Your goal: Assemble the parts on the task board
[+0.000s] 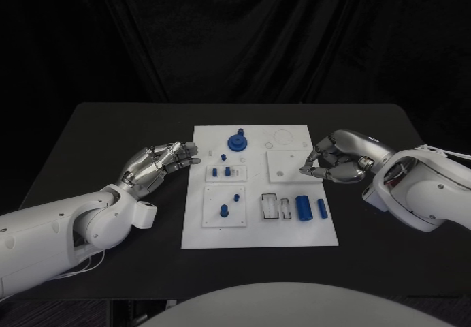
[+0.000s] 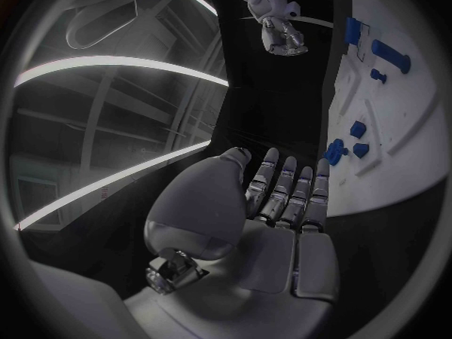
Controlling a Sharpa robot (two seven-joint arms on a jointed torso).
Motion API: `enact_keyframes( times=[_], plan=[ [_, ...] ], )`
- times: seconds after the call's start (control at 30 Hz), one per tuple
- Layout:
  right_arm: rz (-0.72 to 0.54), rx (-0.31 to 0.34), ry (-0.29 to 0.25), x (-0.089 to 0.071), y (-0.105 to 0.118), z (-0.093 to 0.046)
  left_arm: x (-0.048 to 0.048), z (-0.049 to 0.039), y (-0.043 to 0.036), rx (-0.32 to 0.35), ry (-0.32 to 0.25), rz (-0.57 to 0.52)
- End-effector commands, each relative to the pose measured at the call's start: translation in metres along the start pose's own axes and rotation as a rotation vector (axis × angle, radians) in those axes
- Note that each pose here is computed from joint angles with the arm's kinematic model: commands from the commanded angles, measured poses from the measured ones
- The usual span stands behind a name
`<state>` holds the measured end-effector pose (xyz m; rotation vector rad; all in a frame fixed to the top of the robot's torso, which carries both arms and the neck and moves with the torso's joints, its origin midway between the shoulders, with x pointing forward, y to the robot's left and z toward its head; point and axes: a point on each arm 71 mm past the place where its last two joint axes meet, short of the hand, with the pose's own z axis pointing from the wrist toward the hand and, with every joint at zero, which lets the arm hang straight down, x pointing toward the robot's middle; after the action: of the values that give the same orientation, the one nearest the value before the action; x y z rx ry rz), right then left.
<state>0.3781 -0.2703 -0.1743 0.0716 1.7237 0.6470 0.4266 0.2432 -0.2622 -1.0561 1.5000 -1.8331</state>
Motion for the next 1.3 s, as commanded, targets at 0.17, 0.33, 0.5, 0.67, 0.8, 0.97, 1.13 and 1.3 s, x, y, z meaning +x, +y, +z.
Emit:
enact_keyframes(
  times=[0.17,0.33,0.5,0.67,0.8,0.97,1.13,1.3],
  plan=[
    [-0.126,0.258,0.135,0.020,-0.022,-0.011,0.0023,0.0006,-0.0052,0.086,0.007,-0.007],
    [-0.211,0.307,0.144,0.028,-0.023,-0.017,0.0016,-0.0011,-0.0055,0.080,0.009,-0.010],
    [-0.274,0.329,0.161,0.034,-0.019,-0.021,-0.0001,-0.0025,-0.0059,0.076,0.008,-0.010],
    [-0.300,0.339,0.183,0.039,-0.016,-0.022,0.0007,-0.0022,-0.0057,0.076,0.011,-0.013],
    [-0.302,0.334,0.182,0.041,-0.014,-0.021,0.0007,-0.0022,-0.0057,0.076,0.012,-0.014],
    [-0.290,0.322,0.173,0.045,-0.011,-0.020,-0.0001,-0.0024,-0.0057,0.075,0.011,-0.013],
    [-0.284,0.311,0.172,0.048,-0.010,-0.018,-0.0003,-0.0025,-0.0055,0.072,0.012,-0.014],
    [-0.286,0.304,0.183,0.052,-0.008,-0.017,-0.0009,-0.0022,-0.0052,0.070,0.013,-0.014]
  ],
)
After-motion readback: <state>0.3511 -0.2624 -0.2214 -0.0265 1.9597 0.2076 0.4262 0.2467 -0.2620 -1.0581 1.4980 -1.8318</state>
